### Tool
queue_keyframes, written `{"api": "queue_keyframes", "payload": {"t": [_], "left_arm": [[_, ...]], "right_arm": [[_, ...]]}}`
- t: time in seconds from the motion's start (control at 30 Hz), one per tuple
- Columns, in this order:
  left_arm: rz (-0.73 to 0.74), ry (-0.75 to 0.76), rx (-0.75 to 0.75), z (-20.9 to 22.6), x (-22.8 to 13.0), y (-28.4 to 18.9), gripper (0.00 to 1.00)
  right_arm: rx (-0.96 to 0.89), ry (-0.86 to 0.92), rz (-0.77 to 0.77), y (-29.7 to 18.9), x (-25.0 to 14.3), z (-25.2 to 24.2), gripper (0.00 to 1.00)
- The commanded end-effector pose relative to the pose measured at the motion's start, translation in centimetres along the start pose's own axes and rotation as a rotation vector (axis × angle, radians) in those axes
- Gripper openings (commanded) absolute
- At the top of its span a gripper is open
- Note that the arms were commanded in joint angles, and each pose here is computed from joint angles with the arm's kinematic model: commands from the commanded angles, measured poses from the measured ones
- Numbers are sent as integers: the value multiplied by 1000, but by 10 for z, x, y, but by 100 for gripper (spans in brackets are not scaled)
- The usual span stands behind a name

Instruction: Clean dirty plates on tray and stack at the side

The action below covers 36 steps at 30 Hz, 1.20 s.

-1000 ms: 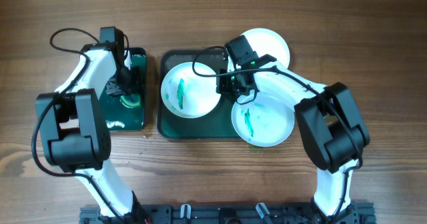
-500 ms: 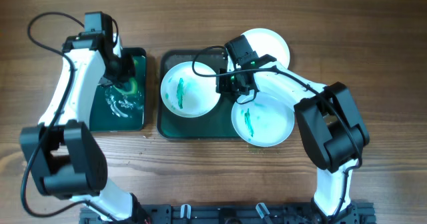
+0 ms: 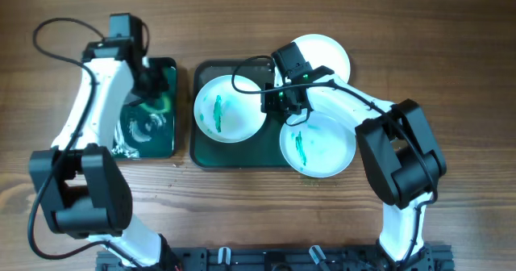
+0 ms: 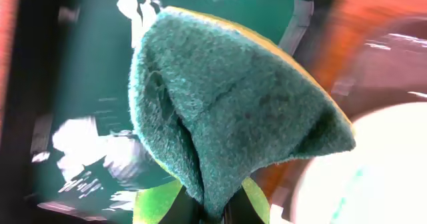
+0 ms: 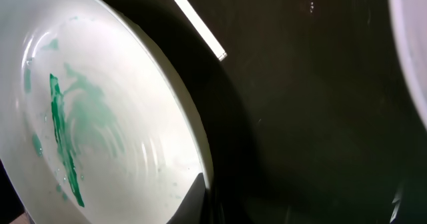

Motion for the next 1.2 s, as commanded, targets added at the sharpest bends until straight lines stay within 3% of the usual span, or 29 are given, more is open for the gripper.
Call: {"api": "queue_keyframes", "payload": {"t": [0.0,0.17,0.43,0.63,0.83,1.03,1.17], "left_arm": [[62,14,-146,-49,-24,-2,4],[115,37,-127,-78,-51,23,4],[199,79,-54,-90,-83,79,4],[272,145,-33,-100,-111,90,4],[480,400,-325,-136,-154,72,4],[354,329,-270,-134,-129,82,4],[131,204,-130,-119,-85,94,4]], "right_arm": [[4,-13,7,7,2,-1,4],[4,-13,8,7,2,-1,4],[3,-11,11,7,1,-1,4],[3,-12,11,7,1,-1,4],[3,-12,10,7,1,-1,4],[6,-11,12,7,1,-1,4],[6,-11,12,7,1,-1,4]]}}
Point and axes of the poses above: each gripper's point midway between its finger pads, its own y axis out along the fingers, its own z axis along the line the jaws close on, x = y × z, the point moved 5 cm from there along -y, back along the fingers, and after that the axes turned 12 degrees about -y, right-handed, at the moved point
